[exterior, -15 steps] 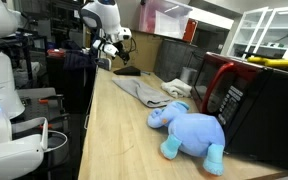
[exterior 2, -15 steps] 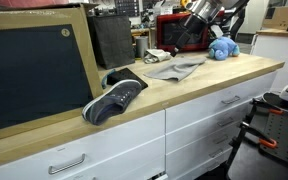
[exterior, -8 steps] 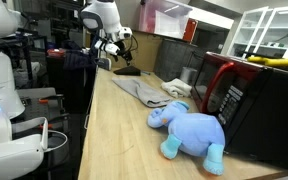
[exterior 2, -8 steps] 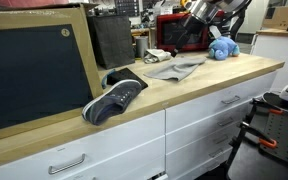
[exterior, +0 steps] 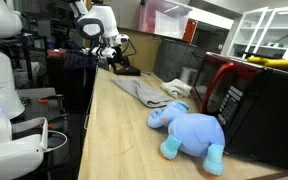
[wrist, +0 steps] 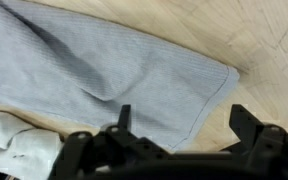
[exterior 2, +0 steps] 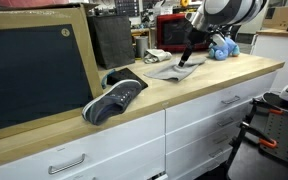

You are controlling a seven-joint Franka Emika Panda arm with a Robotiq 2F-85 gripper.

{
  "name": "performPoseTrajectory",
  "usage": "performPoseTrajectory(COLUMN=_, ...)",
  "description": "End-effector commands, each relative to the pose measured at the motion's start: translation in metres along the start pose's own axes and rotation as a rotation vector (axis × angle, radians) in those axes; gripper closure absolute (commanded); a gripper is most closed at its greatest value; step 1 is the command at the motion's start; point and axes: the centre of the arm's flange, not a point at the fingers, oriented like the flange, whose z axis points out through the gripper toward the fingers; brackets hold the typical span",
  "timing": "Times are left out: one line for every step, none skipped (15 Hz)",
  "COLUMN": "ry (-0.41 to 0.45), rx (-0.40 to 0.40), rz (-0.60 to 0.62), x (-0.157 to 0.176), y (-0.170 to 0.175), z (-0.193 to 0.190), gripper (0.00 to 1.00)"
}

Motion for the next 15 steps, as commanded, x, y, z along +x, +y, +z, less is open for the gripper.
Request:
performPoseTrajectory(ry=-0.042, rx=-0.050, rz=-0.022, x=0.028, y=-0.002, z=-0.006, gripper=0.00)
performPoseTrajectory(ry=-0.057, rx=-0.051, rz=-0.021, x=0.031, y=-0.007, z=-0.007, gripper=0.00)
performPoseTrajectory(ry=-0.084, rx=-0.046, rz=-0.020, x=0.034, y=-0.011, z=-0.007, gripper=0.00)
performPoseTrajectory(ry=-0.104, rx=-0.048, rz=-0.019, x=0.037, y=-0.017, z=-0.008, gripper=0.00)
performPoseTrajectory(ry=-0.125, rx=-0.048, rz=-0.018, x=0.040, y=-0.026, z=-0.006, gripper=0.00)
performPoseTrajectory(ry=-0.139, rx=-0.050, rz=-0.022, x=0.044, y=-0.035, z=-0.004, gripper=0.00)
performPoseTrajectory(ry=-0.148, rx=-0.056, rz=-0.025, x=0.047, y=-0.044, z=0.001, gripper=0.00)
performPoseTrajectory(ry=-0.153, rx=-0.063, rz=-0.029, x=0.051, y=-0.052, z=0.003, gripper=0.00)
performPoseTrajectory(ry=-0.155, rx=-0.073, rz=-0.029, x=0.054, y=-0.057, z=0.007, gripper=0.00)
performPoseTrajectory(ry=-0.155, rx=-0.084, rz=-0.029, x=0.056, y=-0.062, z=0.010, gripper=0.00)
performPoseTrajectory(ry=-0.153, rx=-0.095, rz=-0.028, x=0.057, y=-0.064, z=0.013, gripper=0.00)
performPoseTrajectory(ry=-0.152, rx=-0.106, rz=-0.026, x=0.057, y=-0.066, z=0.017, gripper=0.00)
performPoseTrajectory(ry=-0.154, rx=-0.117, rz=-0.022, x=0.057, y=-0.066, z=0.020, gripper=0.00)
performPoseTrajectory(ry=-0.158, rx=-0.128, rz=-0.014, x=0.057, y=-0.066, z=0.025, gripper=0.00)
performPoseTrajectory(ry=-0.162, rx=-0.137, rz=-0.007, x=0.057, y=-0.065, z=0.028, gripper=0.00)
